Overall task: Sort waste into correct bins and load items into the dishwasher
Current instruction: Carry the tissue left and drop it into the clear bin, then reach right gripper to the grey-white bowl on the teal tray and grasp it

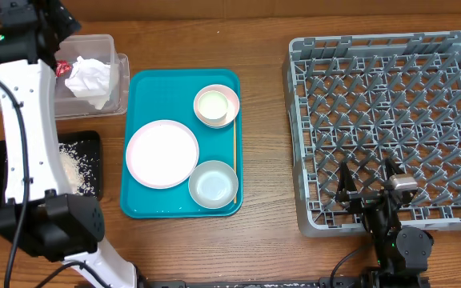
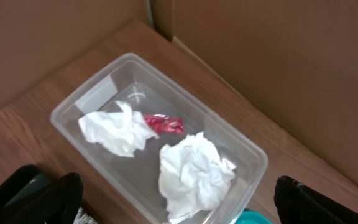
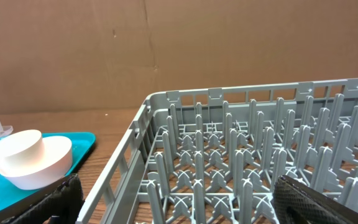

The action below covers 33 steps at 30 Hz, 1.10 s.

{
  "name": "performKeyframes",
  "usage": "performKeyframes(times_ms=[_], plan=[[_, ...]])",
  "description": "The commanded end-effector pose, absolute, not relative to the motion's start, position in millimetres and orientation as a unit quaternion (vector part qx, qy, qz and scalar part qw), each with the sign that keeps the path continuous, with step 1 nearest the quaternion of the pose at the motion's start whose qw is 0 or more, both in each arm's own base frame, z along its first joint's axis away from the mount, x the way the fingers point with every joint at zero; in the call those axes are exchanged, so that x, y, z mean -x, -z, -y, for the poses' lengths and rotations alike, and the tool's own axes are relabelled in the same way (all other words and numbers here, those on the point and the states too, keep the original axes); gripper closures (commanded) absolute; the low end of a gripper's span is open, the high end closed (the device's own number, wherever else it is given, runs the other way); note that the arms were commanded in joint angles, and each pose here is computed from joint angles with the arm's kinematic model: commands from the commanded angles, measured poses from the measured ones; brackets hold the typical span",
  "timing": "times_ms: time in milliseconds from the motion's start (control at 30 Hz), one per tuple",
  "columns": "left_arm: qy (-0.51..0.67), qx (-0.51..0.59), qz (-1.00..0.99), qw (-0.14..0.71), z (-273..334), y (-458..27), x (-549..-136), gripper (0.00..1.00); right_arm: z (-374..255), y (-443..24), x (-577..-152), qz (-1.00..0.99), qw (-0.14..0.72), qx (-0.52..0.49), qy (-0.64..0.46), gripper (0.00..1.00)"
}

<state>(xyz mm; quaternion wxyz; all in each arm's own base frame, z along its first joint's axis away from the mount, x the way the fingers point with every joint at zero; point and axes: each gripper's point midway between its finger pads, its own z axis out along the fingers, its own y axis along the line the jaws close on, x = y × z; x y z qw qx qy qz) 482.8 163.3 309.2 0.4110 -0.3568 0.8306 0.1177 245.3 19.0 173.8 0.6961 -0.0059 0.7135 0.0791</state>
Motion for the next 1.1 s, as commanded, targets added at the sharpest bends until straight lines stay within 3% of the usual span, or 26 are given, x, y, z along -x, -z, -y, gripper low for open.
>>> performKeyframes(times_ms=[0, 200, 733, 833, 967, 1067], plan=[[-0.169, 0.362, -0.836, 0.376, -179, -301, -463, 0.0, -18, -173, -245, -0.711, 0.699, 0.006, -0.076, 0.0], [-0.296, 0.407, -0.793, 0.342, -225, -309, -421, 0.0, -18, -173, -245, -0.711, 0.699, 0.006, -0.076, 0.0], [-0.192, 0.423, -0.823, 0.325, -215, -286, -426, 0.0, -20, -178, -245, -0.704, 0.706, 0.01, -0.08, 0.0], [-0.192, 0.423, -0.823, 0.325, -215, -286, -426, 0.0, -61, -199, -234, -0.67, 0.71, 0.064, -0.204, 0.0], [-0.192, 0.424, -0.823, 0.325, -215, -286, -426, 0.0, -136, -243, -163, -0.593, 0.618, 0.191, -0.479, 0.0], [-0.192, 0.423, -0.823, 0.325, -215, -286, -426, 0.0, -150, -264, -127, -0.561, 0.573, 0.232, -0.55, 0.0]])
